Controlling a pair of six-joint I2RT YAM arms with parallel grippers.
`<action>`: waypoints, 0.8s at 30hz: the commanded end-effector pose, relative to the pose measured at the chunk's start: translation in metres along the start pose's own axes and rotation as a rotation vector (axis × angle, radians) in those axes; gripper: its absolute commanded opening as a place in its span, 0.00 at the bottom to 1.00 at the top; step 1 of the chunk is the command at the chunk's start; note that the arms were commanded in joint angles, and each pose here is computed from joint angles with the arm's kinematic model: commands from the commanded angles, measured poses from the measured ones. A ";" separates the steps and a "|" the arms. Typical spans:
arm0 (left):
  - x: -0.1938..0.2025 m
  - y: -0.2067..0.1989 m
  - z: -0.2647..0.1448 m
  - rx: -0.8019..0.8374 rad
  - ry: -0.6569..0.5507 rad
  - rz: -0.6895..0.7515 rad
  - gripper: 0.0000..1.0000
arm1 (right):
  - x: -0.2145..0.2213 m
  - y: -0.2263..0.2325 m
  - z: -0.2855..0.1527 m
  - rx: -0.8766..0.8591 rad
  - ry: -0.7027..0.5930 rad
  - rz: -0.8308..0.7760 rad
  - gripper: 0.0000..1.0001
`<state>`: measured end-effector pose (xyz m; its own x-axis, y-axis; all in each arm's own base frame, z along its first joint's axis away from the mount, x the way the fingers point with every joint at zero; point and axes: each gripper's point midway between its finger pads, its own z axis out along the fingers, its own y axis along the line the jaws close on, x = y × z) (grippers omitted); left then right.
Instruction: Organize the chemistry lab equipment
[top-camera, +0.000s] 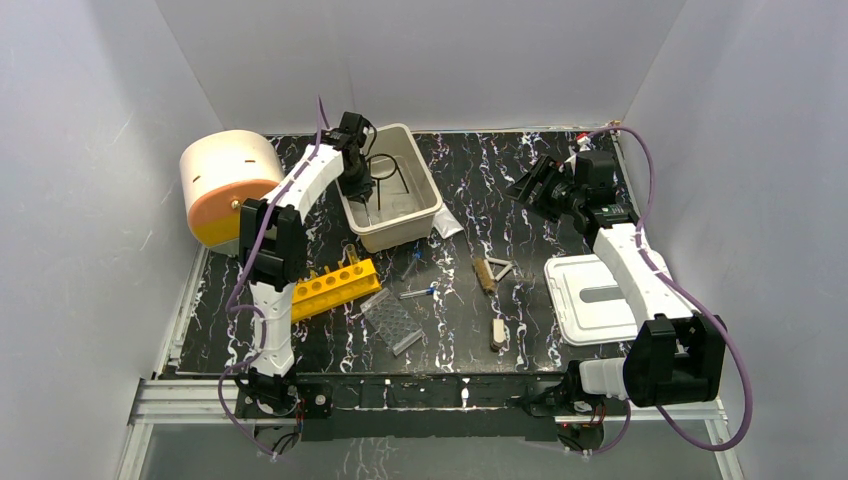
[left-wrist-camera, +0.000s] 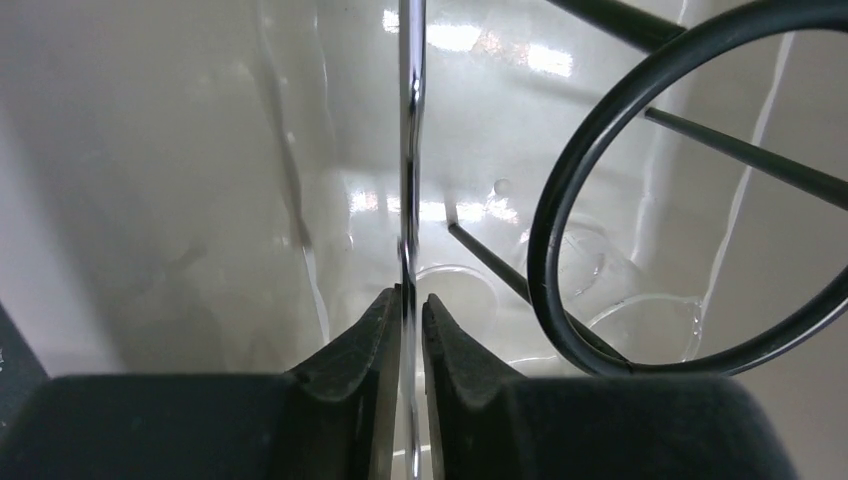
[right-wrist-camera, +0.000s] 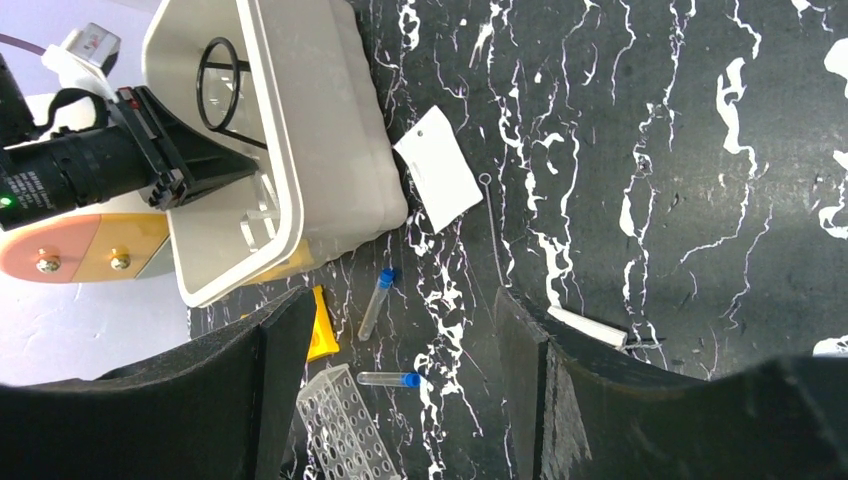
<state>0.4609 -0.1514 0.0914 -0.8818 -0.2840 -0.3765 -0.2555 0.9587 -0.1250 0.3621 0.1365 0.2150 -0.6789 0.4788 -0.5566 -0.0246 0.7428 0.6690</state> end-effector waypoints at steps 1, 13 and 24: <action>-0.005 0.001 -0.006 0.009 -0.009 0.003 0.17 | -0.009 0.003 -0.004 -0.009 -0.041 -0.025 0.74; -0.039 -0.009 -0.073 0.078 -0.139 0.030 0.30 | -0.011 0.003 -0.002 -0.003 -0.032 -0.086 0.74; -0.043 -0.042 -0.167 0.379 -0.247 0.100 0.44 | 0.071 -0.018 0.031 0.223 0.197 -0.367 0.77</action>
<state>0.4618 -0.1669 0.1977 -0.8190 -0.2475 -0.5176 -0.1126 0.9539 -0.2781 0.3450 0.1631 0.1691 -0.7529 0.2309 -0.6164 -0.1083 0.8803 0.4619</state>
